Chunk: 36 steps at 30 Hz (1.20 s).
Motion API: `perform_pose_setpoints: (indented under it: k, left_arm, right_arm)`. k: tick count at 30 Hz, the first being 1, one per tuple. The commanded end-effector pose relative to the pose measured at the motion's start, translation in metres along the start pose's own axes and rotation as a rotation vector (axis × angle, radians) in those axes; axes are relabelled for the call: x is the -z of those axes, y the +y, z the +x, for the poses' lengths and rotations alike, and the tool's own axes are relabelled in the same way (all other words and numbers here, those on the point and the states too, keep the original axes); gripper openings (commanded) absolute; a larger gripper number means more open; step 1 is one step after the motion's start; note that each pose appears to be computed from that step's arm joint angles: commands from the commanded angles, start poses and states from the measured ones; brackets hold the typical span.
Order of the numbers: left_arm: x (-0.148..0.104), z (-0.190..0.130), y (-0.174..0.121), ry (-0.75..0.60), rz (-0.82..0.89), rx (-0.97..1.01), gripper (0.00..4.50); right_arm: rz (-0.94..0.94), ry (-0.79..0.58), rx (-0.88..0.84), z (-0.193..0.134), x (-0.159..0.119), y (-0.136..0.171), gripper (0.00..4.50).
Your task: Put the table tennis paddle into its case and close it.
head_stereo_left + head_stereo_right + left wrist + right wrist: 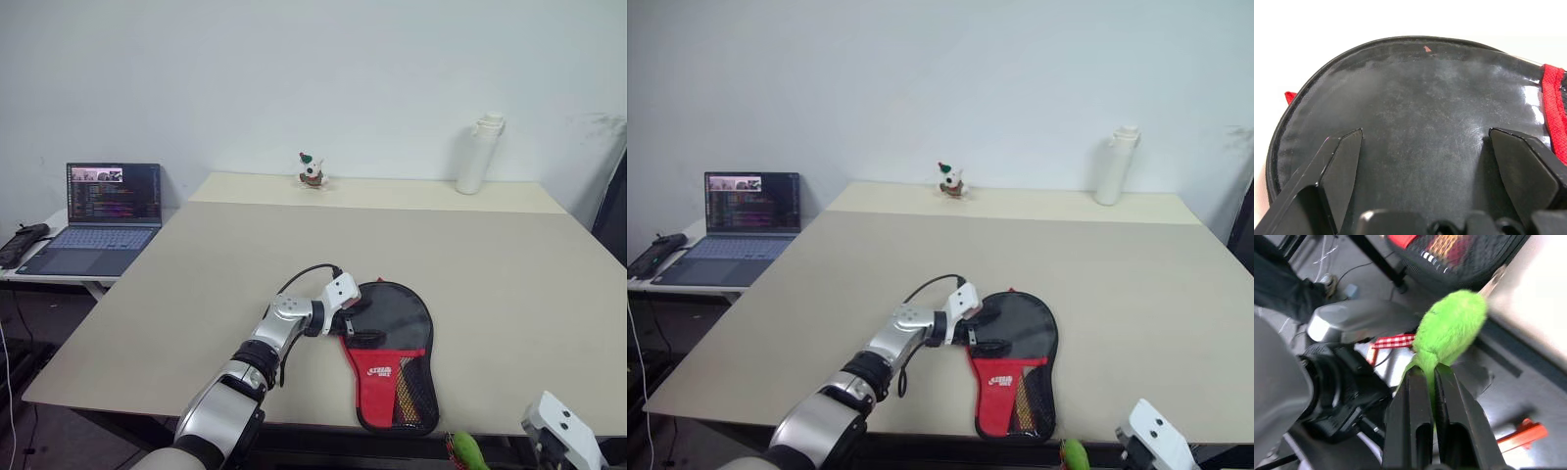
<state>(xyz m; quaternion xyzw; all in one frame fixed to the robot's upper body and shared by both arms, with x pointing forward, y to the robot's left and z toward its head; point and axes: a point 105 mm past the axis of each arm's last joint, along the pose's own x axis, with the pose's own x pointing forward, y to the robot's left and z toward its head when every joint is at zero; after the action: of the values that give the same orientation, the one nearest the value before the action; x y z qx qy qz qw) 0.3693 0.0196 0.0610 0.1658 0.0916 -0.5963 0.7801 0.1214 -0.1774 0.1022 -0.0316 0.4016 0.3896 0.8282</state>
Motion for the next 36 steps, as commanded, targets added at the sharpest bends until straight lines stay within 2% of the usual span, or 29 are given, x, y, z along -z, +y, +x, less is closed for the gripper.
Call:
perform_pose_setpoints:
  k: [1,3,6,10,14,21,26,29,32,36]
  left_arm:
    - [0.070,-0.007,-0.026,0.252,-0.090,0.051,4.50]
    - [0.070,-0.007,-0.026,0.252,-0.090,0.052,4.50]
    - [0.070,-0.007,-0.027,0.249,-0.092,0.054,4.50]
    - [0.063,-0.008,-0.024,0.209,-0.111,0.055,4.50]
    - [0.042,-0.023,-0.010,0.108,-0.115,0.022,4.50]
    - [-0.014,-0.067,0.003,-0.118,-0.070,-0.065,4.50]
    - [-0.046,-0.105,0.007,-0.212,-0.051,-0.205,4.50]
    - [-0.055,-0.121,0.006,-0.233,-0.052,-0.291,4.50]
    - [-0.051,-0.150,0.003,-0.226,-0.038,-0.422,4.50]
    - [-0.048,-0.157,0.002,-0.214,-0.036,-0.522,4.50]
  right_arm:
    - [-0.013,0.002,-0.013,-0.001,-0.003,0.001,1.01]
    - [-0.010,-0.001,-0.005,-0.002,-0.003,-0.002,1.77]
    - [0.005,-0.046,-0.010,-0.004,-0.011,-0.006,2.67]
    - [-0.063,-0.166,0.073,-0.005,-0.038,-0.031,2.67]
    - [-0.144,-0.345,0.147,0.002,-0.074,-0.062,2.67]
    - [-0.305,-0.484,0.182,0.035,-0.114,-0.110,2.67]
    - [-0.337,-0.641,0.132,0.042,-0.162,-0.129,2.67]
    - [-0.351,-0.673,0.113,0.044,-0.178,-0.144,2.67]
    - [-0.366,-0.661,0.118,0.048,-0.190,-0.162,2.67]
    - [-0.386,-0.607,0.145,0.042,-0.184,-0.186,2.67]
